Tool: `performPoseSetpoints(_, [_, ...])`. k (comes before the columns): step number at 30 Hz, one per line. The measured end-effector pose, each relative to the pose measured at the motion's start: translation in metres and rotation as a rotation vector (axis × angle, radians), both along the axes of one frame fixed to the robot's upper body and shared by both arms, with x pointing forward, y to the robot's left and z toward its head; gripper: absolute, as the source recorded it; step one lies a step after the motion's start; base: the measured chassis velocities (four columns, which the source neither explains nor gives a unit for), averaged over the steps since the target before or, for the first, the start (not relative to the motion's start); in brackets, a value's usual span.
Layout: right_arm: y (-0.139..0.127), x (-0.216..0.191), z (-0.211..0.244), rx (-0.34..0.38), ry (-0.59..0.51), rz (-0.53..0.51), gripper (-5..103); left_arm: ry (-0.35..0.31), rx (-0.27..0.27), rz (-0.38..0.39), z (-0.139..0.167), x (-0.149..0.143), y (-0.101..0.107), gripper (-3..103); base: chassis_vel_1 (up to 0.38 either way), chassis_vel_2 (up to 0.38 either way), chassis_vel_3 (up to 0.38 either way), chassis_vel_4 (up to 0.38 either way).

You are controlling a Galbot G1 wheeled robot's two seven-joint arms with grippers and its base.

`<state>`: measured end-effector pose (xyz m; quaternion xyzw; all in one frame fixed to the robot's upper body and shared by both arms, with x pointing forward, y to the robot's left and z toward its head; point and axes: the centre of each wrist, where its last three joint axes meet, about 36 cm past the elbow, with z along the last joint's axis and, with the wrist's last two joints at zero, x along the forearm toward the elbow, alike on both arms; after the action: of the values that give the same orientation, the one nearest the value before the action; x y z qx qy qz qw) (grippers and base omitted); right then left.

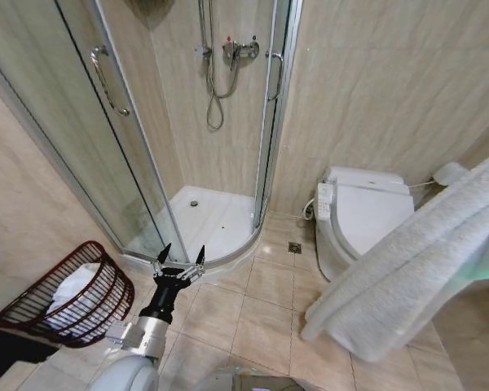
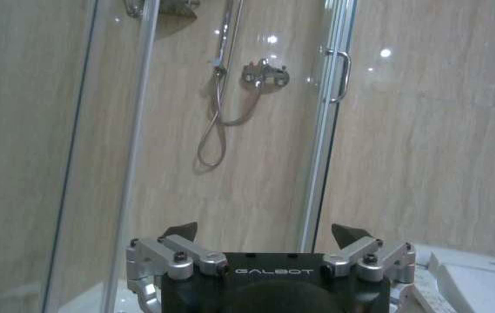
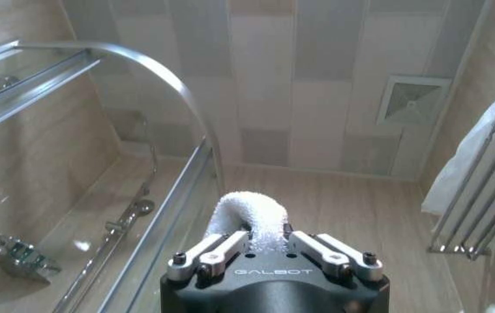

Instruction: Discard the used towel into the hamper.

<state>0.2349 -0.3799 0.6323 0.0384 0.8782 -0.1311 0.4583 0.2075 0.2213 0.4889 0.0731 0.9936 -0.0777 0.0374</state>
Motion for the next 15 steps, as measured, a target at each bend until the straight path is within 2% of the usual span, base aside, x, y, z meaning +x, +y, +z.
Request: performPoseSetpoints(15, [0.0050,0.0068,-0.0005,0.023,-0.012,0.036,8,0.000,0.000,0.000,0.0000,0.0000,0.0000,100,0.000,0.000,0.000,0.000])
